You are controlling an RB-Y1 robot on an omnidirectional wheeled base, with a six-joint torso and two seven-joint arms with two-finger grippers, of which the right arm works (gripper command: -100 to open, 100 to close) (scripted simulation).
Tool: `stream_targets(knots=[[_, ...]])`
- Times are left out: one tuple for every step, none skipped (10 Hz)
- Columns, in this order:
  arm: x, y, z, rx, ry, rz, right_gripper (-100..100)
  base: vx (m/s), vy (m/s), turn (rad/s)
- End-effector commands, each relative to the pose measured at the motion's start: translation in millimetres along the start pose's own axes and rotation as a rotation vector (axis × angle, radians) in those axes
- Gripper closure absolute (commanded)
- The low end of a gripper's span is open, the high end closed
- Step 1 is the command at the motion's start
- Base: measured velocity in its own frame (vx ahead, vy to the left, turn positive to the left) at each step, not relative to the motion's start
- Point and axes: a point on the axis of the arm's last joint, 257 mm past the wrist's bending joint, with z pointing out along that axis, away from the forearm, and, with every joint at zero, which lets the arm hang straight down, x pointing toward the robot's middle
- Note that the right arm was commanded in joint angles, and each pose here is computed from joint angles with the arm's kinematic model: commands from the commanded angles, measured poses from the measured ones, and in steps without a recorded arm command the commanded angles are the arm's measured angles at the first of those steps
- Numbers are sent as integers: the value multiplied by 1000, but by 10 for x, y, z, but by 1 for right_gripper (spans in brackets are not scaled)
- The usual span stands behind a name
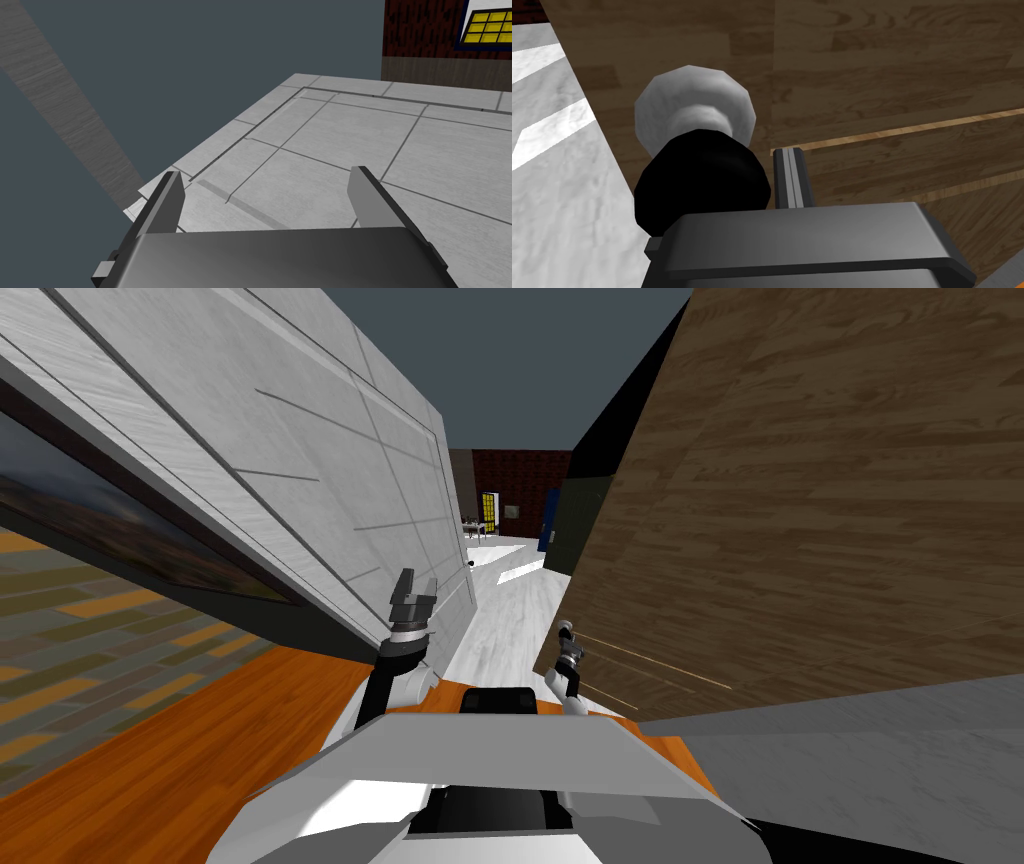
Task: Push the door open
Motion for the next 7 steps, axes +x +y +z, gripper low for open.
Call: stream_targets(knots=[[66,-254,-58,30,0,55,-100,-28,-10,42],[66,-254,-58,30,0,55,-100,-24,2,12],[53,-273,-77,24,-9,108,-100,-26,6,4],[53,-273,-77,24,-9,108,-100,-16,11,35],[53,-273,-77,24,-9,108,-100,-19,4,14],[17,-265,-92,24,-16,102,-100,-13,0,13],[18,-265,-91,24,-16,102,-100,1,6,-30]])
